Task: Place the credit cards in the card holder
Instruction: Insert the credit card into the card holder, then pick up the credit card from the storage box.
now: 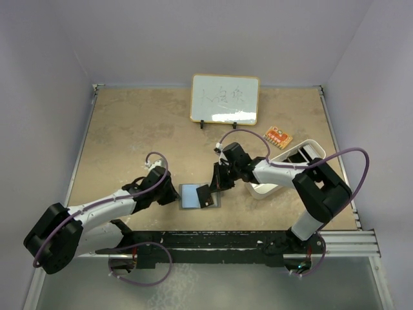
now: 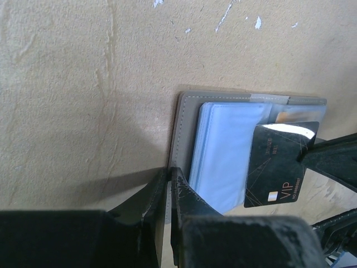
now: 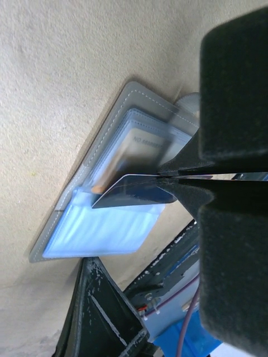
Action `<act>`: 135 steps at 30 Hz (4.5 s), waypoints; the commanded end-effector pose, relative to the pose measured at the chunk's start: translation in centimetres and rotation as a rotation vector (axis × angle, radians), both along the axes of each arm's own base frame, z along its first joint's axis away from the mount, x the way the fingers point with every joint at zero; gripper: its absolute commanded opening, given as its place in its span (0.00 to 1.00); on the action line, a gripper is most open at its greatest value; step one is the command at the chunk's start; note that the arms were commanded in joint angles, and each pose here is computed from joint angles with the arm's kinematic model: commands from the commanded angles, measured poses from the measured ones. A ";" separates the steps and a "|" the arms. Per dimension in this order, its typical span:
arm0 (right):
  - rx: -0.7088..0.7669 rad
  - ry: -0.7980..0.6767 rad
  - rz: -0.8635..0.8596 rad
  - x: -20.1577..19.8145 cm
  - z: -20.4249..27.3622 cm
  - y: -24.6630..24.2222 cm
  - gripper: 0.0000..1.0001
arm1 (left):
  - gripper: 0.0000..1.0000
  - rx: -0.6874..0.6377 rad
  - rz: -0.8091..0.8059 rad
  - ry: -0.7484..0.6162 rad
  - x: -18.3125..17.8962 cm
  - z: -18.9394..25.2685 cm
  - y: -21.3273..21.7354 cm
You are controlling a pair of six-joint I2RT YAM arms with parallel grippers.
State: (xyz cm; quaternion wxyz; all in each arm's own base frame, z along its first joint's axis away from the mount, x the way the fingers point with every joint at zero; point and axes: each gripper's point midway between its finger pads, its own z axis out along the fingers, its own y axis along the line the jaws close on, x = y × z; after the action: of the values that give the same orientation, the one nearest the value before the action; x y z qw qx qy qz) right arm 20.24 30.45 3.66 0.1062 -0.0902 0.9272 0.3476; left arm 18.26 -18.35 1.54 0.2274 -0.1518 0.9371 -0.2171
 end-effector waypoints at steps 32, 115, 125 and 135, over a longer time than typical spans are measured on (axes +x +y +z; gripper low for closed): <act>-0.129 -0.082 -0.104 2.2 -0.4 -1.9 0.00 | 0.05 -0.001 -0.009 0.051 -1.5 -1.6 0.4; -0.090 -0.263 -0.049 2.2 4.3 2.6 0.39 | 0.43 -0.063 0.031 -0.034 0.0 1.2 -0.2; -0.372 -0.570 0.002 7.0 10.1 -3.2 0.50 | 0.65 -0.094 0.006 -0.222 1.8 7.7 -0.2; -0.754 -0.661 -0.122 13.8 14.6 -15.5 0.54 | 0.75 -0.166 -0.117 -0.391 1.9 13.6 -1.3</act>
State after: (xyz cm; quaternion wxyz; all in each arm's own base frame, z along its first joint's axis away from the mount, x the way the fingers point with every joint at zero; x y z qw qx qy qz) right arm 32.40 21.32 16.59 0.3728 -0.1680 0.9110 0.0534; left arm 20.01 -19.06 12.33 0.3499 -0.1118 0.8761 -0.3121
